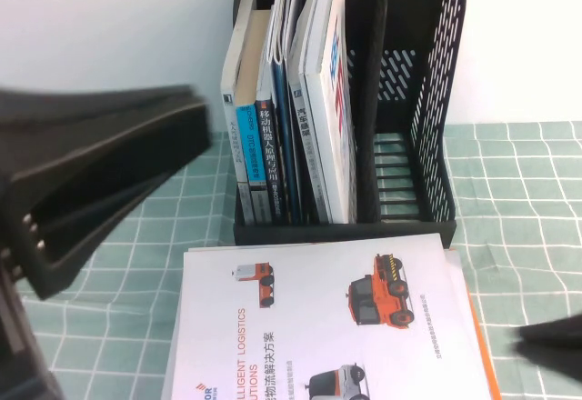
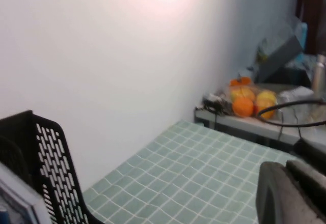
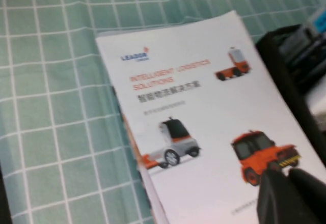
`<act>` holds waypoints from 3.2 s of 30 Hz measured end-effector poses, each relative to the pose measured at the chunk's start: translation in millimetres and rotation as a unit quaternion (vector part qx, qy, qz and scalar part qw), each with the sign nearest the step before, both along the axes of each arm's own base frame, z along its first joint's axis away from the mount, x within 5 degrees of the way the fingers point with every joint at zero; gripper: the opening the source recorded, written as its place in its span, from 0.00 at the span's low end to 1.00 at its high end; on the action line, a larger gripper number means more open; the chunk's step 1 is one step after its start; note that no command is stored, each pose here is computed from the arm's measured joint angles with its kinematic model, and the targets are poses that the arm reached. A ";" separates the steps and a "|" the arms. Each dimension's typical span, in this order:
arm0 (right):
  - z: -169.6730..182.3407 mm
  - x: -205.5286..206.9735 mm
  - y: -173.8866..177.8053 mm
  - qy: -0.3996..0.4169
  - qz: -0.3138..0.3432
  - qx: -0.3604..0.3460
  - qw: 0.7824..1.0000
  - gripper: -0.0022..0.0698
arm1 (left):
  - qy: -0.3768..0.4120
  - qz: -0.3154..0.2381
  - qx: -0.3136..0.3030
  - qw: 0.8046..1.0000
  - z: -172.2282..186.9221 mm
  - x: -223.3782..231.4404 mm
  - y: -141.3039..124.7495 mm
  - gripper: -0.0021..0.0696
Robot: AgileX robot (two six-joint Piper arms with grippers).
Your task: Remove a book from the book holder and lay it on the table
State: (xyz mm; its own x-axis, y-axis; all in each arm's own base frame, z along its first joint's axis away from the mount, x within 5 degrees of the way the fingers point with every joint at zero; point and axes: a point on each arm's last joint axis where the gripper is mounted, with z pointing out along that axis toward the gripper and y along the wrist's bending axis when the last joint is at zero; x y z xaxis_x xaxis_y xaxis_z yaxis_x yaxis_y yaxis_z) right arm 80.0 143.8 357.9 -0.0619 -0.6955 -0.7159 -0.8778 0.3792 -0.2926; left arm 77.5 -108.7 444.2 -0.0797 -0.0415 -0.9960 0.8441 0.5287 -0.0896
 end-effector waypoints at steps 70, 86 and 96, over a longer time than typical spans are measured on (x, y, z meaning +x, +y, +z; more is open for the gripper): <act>-84.7 -19.1 -83.6 -0.025 -0.124 0.167 0.978 0.03 | -0.101 0.150 -0.038 0.983 -88.9 16.0 21.5 0.03; -84.7 -19.1 -83.6 -0.025 -0.124 0.167 0.978 0.03 | -0.091 0.180 -0.014 0.979 -91.7 16.8 34.2 0.03; -84.7 -19.1 -83.6 -0.025 -0.124 0.167 0.978 0.03 | -0.065 0.306 -0.028 0.949 -137.1 -14.1 81.8 0.03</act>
State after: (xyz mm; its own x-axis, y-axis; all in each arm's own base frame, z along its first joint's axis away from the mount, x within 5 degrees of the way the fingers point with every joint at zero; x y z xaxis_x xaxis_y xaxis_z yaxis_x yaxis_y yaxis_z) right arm 60.9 60.2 273.2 -0.1582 -0.3900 -0.9071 -0.7344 0.6606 -0.1559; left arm 63.4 -26.9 307.1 0.1009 -0.0935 -0.9905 0.3854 0.9215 -0.0478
